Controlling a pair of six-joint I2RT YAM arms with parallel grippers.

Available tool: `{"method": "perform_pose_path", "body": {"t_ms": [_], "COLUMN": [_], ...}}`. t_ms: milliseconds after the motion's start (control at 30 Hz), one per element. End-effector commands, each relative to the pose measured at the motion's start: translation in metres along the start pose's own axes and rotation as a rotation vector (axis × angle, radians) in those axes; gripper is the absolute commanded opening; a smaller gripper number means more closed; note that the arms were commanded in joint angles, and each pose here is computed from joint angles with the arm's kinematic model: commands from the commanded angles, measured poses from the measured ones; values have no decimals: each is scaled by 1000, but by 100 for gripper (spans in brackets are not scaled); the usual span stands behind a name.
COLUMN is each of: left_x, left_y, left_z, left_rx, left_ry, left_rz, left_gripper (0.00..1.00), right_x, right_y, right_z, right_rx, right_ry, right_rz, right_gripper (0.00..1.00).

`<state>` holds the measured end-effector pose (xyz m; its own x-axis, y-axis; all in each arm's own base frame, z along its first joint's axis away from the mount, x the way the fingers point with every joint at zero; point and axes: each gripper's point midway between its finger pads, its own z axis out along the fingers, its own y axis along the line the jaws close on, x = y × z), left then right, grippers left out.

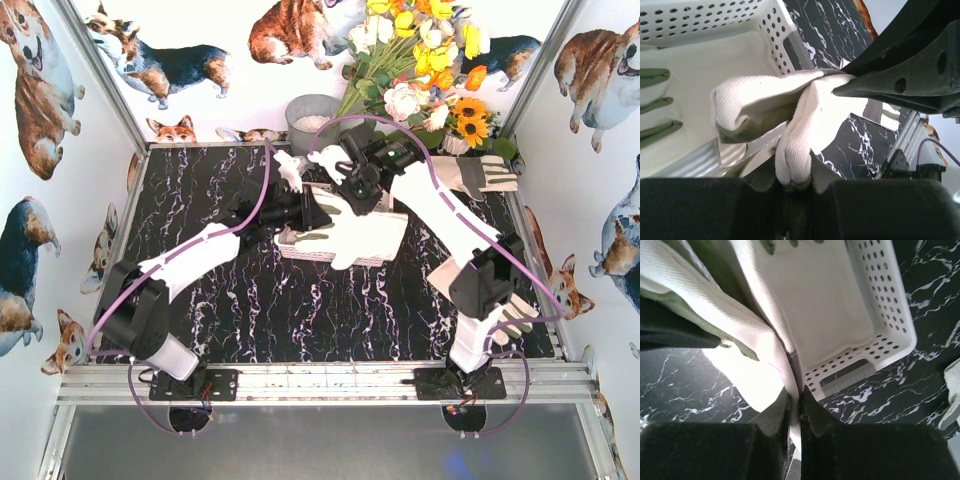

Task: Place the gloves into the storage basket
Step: Place the glove in the bin.

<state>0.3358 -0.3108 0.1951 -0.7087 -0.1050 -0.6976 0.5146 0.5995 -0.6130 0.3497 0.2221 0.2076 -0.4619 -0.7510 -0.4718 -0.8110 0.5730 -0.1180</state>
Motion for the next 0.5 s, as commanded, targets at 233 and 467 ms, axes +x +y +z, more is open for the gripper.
{"method": "perform_pose_path", "body": {"t_ms": [233, 467], "left_x": [-26, -29], "left_y": [22, 42], "left_z": [20, 29], "left_rx": [-55, -76], "left_ry": [-13, 29], "left_rz": [-80, -111], "left_gripper": [0, 0], "right_x": [-37, -41], "right_y": [-43, -53], "right_z": [19, 42], "right_rx": [-18, -74], "right_ry": [-90, -95], "right_rz": [-33, 9], "right_gripper": [0, 0]}}
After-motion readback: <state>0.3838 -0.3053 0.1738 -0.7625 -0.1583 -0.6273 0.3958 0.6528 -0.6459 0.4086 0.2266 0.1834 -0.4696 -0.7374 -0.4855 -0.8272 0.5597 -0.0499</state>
